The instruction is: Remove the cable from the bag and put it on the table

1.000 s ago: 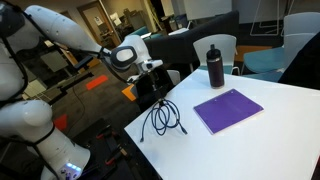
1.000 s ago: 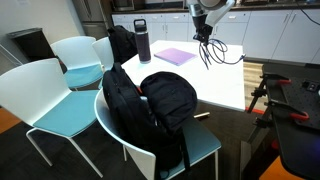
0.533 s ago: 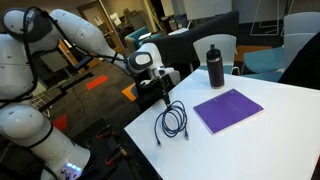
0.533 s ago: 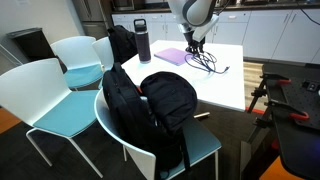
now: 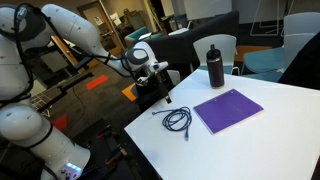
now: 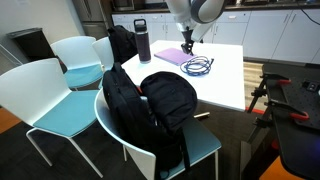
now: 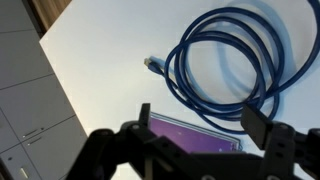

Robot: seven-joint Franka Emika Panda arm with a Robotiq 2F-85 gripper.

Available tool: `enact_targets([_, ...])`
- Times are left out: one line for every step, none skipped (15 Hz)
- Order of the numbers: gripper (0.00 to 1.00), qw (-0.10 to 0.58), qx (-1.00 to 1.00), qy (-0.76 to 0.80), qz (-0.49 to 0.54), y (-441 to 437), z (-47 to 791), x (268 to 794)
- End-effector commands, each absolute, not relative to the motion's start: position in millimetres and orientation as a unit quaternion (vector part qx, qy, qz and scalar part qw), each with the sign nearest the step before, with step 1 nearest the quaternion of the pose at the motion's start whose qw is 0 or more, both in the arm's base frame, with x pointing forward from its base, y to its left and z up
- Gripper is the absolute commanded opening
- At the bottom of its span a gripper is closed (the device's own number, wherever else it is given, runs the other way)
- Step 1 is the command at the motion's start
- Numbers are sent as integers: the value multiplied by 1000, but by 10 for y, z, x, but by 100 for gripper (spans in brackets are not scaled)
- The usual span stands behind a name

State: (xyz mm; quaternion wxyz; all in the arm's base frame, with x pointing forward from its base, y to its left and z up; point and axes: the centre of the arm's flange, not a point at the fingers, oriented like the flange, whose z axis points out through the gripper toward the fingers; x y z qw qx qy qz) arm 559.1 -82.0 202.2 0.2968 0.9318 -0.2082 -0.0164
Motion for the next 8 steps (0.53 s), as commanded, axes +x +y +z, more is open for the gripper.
enact_targets([100,273,933,-221,73,-685,2489,5105])
enact_targets([100,263,934,-223,99,-647,2591,5029])
enact_targets([100,251,933,-227,122,-627,2652,4974])
enact_targets([100,235,933,-233,143,-604,2730,4918])
enact_targets([100,221,931,-243,159,-593,2780,4872])
enact_targets([100,206,931,-249,168,-577,2833,4833])
enact_targets([100,195,931,-253,177,-561,2890,4791])
enact_targets([100,189,930,-255,183,-552,2930,4757])
